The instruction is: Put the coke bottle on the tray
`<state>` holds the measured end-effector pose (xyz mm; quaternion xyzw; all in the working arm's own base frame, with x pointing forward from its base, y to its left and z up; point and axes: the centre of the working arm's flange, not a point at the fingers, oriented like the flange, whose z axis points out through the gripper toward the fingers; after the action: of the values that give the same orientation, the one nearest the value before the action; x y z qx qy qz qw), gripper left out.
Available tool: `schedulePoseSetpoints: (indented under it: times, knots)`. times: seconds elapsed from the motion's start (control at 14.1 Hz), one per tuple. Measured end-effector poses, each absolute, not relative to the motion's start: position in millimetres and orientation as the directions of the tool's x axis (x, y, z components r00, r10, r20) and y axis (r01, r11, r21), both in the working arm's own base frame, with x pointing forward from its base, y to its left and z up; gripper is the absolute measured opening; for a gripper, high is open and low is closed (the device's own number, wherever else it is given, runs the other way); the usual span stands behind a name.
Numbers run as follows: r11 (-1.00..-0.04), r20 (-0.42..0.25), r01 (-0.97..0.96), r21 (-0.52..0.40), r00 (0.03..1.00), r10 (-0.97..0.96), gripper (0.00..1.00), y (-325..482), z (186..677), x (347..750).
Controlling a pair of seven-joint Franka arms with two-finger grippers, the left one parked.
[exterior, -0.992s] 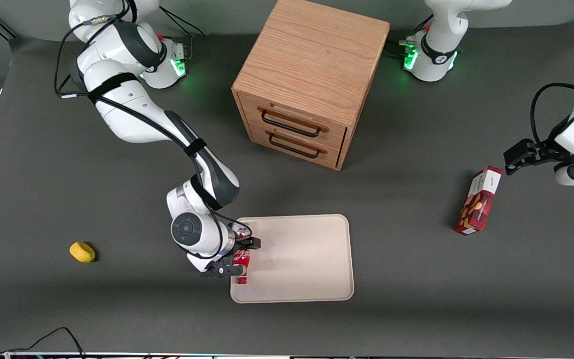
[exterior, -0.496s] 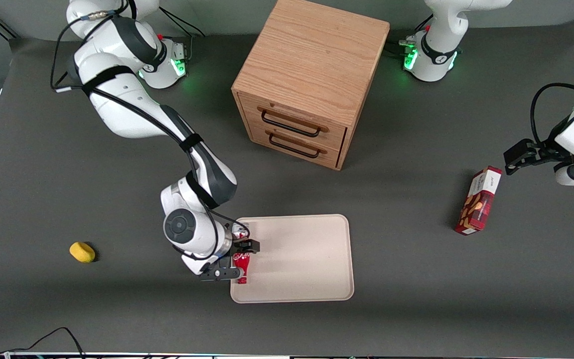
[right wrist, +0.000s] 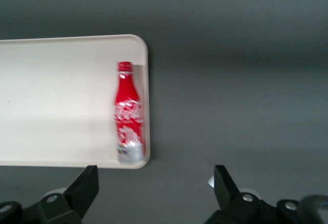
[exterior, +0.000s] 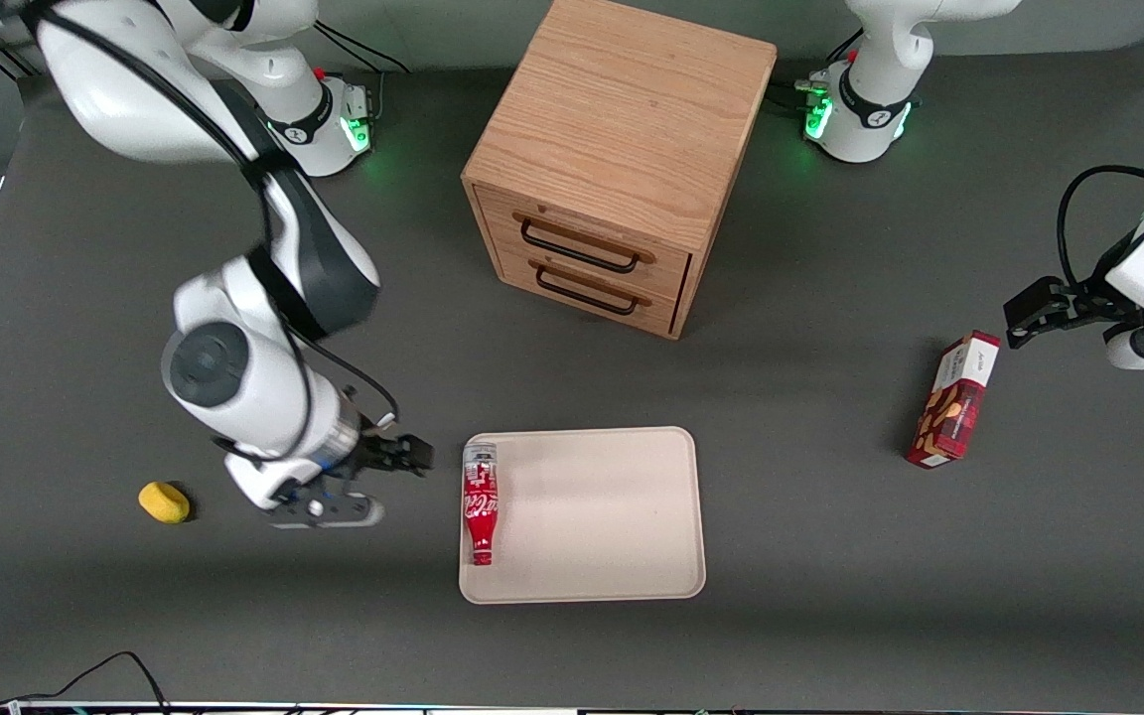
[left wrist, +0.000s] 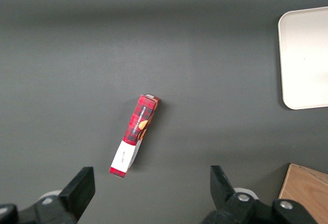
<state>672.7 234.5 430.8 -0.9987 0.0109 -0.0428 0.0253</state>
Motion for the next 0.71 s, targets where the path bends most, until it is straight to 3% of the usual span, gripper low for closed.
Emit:
schedulePoseSetpoints:
  times: [0.28,0.71]
  knots:
    - [-1.000,0.131,-0.013,0.028,0.991,-0.010,1.00,170.3,501.6,607.6]
    - [-0.998,0.101,0.063,-0.018,0.993,0.061,1.00,105.2,582.9,535.3]
